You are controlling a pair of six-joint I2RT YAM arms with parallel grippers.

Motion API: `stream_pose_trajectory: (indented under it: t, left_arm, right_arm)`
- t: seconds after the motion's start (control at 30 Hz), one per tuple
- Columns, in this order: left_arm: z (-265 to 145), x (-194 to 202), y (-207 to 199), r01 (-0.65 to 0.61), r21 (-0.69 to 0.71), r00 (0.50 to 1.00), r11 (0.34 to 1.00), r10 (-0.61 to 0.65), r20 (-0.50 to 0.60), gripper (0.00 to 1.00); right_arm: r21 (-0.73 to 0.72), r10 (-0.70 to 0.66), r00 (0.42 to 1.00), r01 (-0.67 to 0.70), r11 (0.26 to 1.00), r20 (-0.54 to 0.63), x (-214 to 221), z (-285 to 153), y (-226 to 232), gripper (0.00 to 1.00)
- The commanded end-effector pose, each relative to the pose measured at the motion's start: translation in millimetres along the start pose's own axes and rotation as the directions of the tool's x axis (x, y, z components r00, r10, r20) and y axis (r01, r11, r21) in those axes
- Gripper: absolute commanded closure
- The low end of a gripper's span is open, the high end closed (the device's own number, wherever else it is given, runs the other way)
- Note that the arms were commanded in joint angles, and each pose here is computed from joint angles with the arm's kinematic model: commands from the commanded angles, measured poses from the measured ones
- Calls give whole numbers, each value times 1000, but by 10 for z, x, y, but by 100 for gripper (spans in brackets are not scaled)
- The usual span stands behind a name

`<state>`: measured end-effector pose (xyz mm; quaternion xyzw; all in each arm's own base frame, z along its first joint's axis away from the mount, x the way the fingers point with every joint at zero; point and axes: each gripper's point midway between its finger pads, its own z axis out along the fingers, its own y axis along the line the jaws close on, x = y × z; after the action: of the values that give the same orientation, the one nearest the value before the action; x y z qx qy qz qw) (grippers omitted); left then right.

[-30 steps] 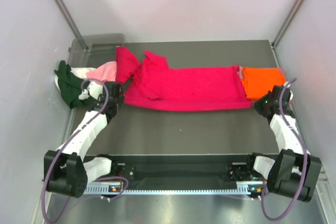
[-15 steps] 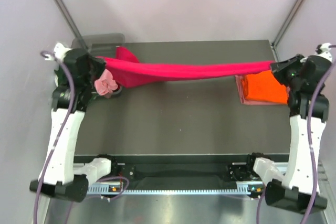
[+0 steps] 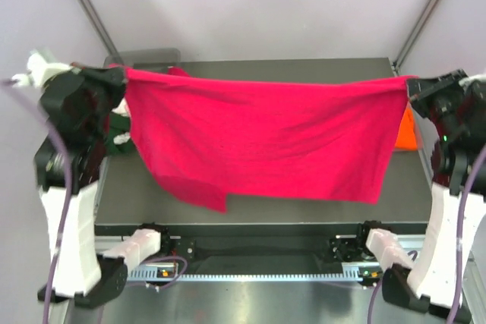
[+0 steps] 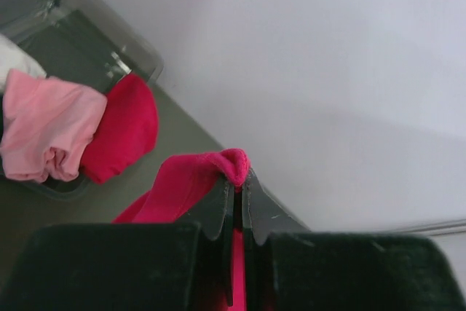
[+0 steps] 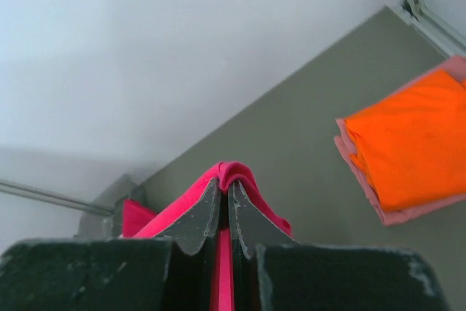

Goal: Fold and stack the t-shirts
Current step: Fold the tshirt

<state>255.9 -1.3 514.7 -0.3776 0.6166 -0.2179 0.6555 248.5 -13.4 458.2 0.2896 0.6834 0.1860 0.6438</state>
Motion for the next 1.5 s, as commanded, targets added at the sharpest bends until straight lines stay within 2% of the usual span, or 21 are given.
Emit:
stream_pose_trajectory:
  t: [0.0, 0.1, 0.2, 0.27, 0.3, 0.33, 0.37, 0.4, 0.43, 0.53, 0.63, 0.73, 0.77, 0.83, 1.0, 1.03, 1.1, 1.13, 1.2, 1.33, 1.47]
  left_arm:
    - [776, 608, 233, -82, -115, 988, 990, 65, -142, 100]
    - [1092, 891, 114, -49, -71, 976, 996, 33, -217, 100]
    - [1356, 919, -70, -17, -29, 978, 999, 10, -208, 100]
    - [1405, 666, -278, -19, -6, 987, 1000, 18, -161, 100]
    - [1589, 716, -233, -33, -37, 985, 999, 27, -173, 100]
    - [1658, 579, -247, -32, -37, 988, 999, 26, -149, 100]
    - [1642, 403, -434, -12, 17, 992, 1000, 14, -129, 100]
    - [1780, 429, -425, -7, 21, 990, 1000, 10, -142, 100]
    - [1846, 287, -386, 8, 22, 993, 1000, -5, -120, 100]
    - [1961, 228, -430, 36, 76, 991, 996, -26, -134, 100]
    - [2005, 375, -373, 36, 107, 983, 994, -16, -183, 100]
    - [1998, 560, -129, 16, 84, 981, 996, 0, -196, 100]
    - [2040, 774, 132, 5, 35, 973, 999, 4, -230, 100]
    - [1908, 783, 197, -7, 54, 978, 999, 18, -209, 100]
    - [1596, 1264, 877, -45, -27, 960, 999, 36, -276, 100]
    - [1539, 1473, 1144, -63, -71, 948, 995, 37, -315, 100]
    - [1371, 1533, 1260, -72, -70, 947, 995, 46, -318, 100]
    - [1296, 1721, 1515, -92, -112, 934, 989, 47, -354, 100]
    - [1117, 1794, 1644, -100, -114, 932, 988, 53, -359, 100]
    - [759, 2115, 2149, -132, -172, 912, 976, 51, -407, 100]
    - [407, 2174, 2352, -152, -194, 909, 969, 60, -412, 100]
  right_arm:
    - [102, 10, 997, -3, 995, -74, 104, 540, -245, 100]
    - [118, 15, 997, -6, 993, -78, 44, 827, -263, 100]
    - [95, 25, 995, -16, 995, -95, -39, 1071, -166, 100]
    - [44, 26, 995, -22, 999, -93, -154, 1130, 2, 100]
    - [49, 31, 993, -26, 998, -111, -140, 1246, -10, 100]
    - [42, 35, 993, -31, 999, -113, -160, 1270, 20, 100]
    - [22, 32, 994, -30, 999, -106, -221, 1281, 90, 100]
    - [23, 33, 993, -30, 999, -112, -216, 1335, 88, 100]
    - [22, 37, 993, -35, 999, -110, -231, 1360, 94, 100]
    - [12, 42, 992, -41, 999, -119, -217, 1424, 104, 100]
    - [4, 47, 989, -47, 999, -142, -103, 1489, 51, 100]
    - [7, 63, 979, -63, 998, -193, 184, 1557, -113, 100]
    - [37, 78, 967, -71, 997, -241, 425, 1603, -289, 100]
    - [41, 77, 964, -69, 997, -255, 576, 1599, -396, 100]
    - [125, 104, 926, -62, 990, -364, 1288, 1513, -936, 100]
    - [150, 106, 913, -50, 987, -394, 1488, 1478, -1097, 100]
    - [169, 98, 908, -31, 985, -407, 1624, 1390, -1222, 100]
    - [196, 102, 894, -16, 980, -436, 1804, 1328, -1377, 100]
    - [210, 87, 898, 7, 978, -432, 1878, 1225, -1478, 100]
    - [273, 81, 877, 58, 960, -473, 2225, 946, -1847, 100]
    - [313, 62, 882, 99, 945, -467, 2354, 660, -2038, 100]
